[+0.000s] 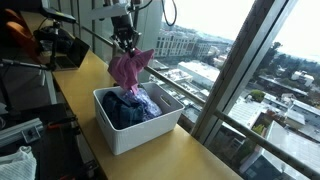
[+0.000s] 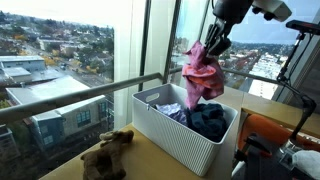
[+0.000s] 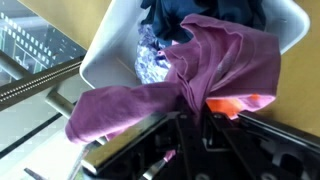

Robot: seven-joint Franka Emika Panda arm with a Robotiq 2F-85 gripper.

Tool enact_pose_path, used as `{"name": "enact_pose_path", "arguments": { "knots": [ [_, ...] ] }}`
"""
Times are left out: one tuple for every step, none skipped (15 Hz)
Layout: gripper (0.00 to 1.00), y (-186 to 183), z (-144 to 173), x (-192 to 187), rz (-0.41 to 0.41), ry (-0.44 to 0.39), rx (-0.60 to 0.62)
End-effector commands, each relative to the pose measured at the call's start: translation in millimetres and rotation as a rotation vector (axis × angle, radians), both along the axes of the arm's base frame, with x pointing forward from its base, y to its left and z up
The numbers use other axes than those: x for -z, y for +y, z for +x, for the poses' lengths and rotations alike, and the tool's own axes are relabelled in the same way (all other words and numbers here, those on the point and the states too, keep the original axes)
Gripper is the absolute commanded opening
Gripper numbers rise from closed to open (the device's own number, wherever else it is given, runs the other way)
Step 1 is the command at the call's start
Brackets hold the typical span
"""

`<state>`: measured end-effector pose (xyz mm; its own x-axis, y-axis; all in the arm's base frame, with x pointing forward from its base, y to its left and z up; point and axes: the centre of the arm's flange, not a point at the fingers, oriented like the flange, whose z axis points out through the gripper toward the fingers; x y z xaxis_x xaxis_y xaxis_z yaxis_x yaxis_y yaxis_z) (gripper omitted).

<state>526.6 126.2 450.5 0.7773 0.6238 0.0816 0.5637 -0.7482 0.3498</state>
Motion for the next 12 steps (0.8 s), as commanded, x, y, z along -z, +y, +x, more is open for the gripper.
{"name": "enact_pose_path", "arguments": {
  "knots": [
    [0.03,-2,8,75,-0.056,0.033,0.093],
    [0.03,-2,9,100,-0.064,0.054,0.109],
    [0.03,-3,11,125,-0.065,0.073,0.122],
    [0.03,-4,12,150,-0.065,0.094,0.132],
    [0.03,-6,14,176,-0.062,0.117,0.141],
    [0.03,-8,15,196,-0.059,0.138,0.15],
    [0.03,-12,16,217,-0.048,0.158,0.155],
    [0.03,-14,17,234,-0.042,0.175,0.163],
    [0.03,-18,18,250,-0.033,0.194,0.167],
    [0.03,-21,18,264,-0.024,0.207,0.168],
    [0.03,-23,19,274,-0.019,0.217,0.17],
    [0.03,-25,20,282,-0.01,0.226,0.166]
  ]
}}
